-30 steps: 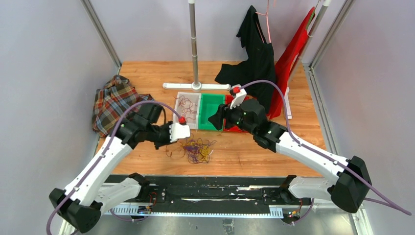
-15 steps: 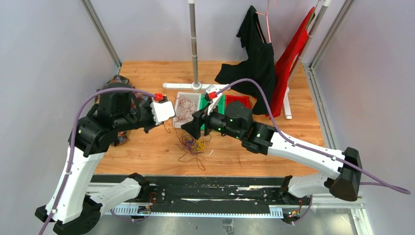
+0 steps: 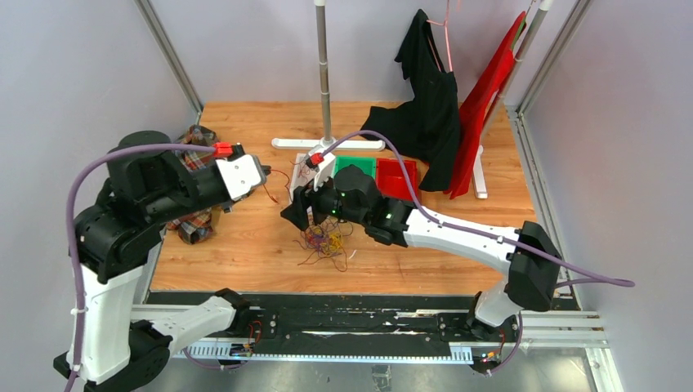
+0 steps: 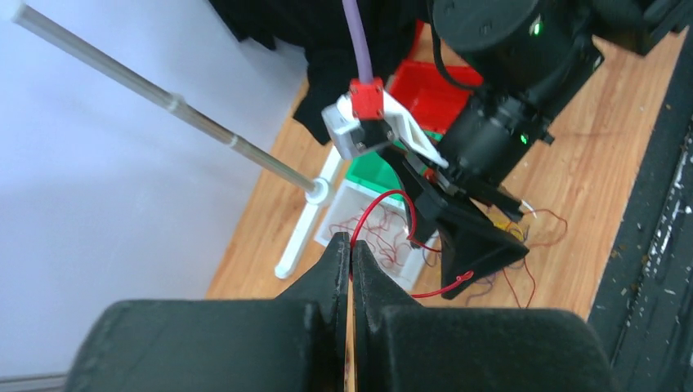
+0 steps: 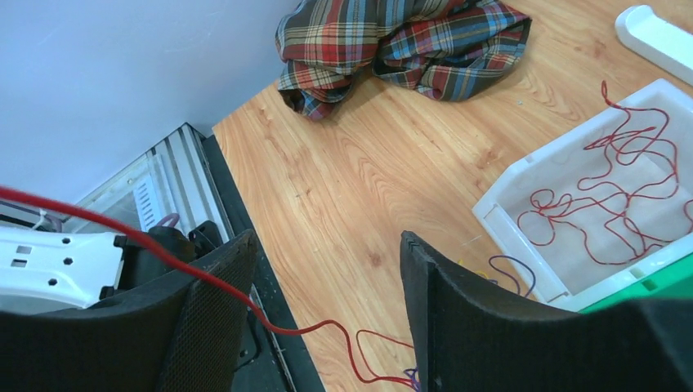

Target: Untangle the cables

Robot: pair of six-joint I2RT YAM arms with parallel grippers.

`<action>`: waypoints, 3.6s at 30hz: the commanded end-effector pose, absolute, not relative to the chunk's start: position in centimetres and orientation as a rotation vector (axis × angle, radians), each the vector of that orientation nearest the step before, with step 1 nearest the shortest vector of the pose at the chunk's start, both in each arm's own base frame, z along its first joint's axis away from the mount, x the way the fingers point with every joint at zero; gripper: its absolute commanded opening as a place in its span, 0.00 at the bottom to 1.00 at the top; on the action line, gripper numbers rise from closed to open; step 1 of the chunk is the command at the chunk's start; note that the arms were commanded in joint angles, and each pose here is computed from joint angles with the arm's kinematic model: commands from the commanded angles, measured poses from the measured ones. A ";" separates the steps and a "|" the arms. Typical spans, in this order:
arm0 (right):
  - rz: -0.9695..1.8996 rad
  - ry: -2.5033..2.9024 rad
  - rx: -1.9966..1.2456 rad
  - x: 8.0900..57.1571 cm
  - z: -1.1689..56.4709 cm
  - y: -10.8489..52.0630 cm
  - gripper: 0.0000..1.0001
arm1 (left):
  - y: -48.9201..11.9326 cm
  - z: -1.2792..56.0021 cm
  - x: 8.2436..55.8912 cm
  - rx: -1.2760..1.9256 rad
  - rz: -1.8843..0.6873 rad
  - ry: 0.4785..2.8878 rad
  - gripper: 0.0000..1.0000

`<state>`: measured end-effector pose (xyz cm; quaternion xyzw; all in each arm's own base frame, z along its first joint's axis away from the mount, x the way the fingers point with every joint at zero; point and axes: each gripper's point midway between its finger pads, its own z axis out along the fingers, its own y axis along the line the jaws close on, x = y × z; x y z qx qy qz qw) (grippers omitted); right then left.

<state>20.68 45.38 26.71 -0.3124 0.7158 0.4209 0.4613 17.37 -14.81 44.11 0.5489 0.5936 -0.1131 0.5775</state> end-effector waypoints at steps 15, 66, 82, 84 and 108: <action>1.134 1.993 -0.609 19.2 15.4 45.9 0.51 | -9.9 65.6 14.4 0.750 -0.007 0.779 0.00; 0.932 1.778 -0.721 21.3 26.0 47.6 0.00 | -4.5 67.0 15.2 0.392 0.079 0.802 0.01; 1.152 1.691 -0.698 18.8 31.9 45.7 0.01 | -15.1 33.6 14.0 1.057 -0.506 1.465 0.22; 1.156 1.701 -0.697 18.7 31.8 45.8 0.01 | -16.0 33.3 12.8 1.091 -0.593 1.452 0.29; 0.848 1.915 -0.629 20.8 28.4 46.2 0.01 | -14.0 33.8 18.2 0.774 -0.412 1.458 0.33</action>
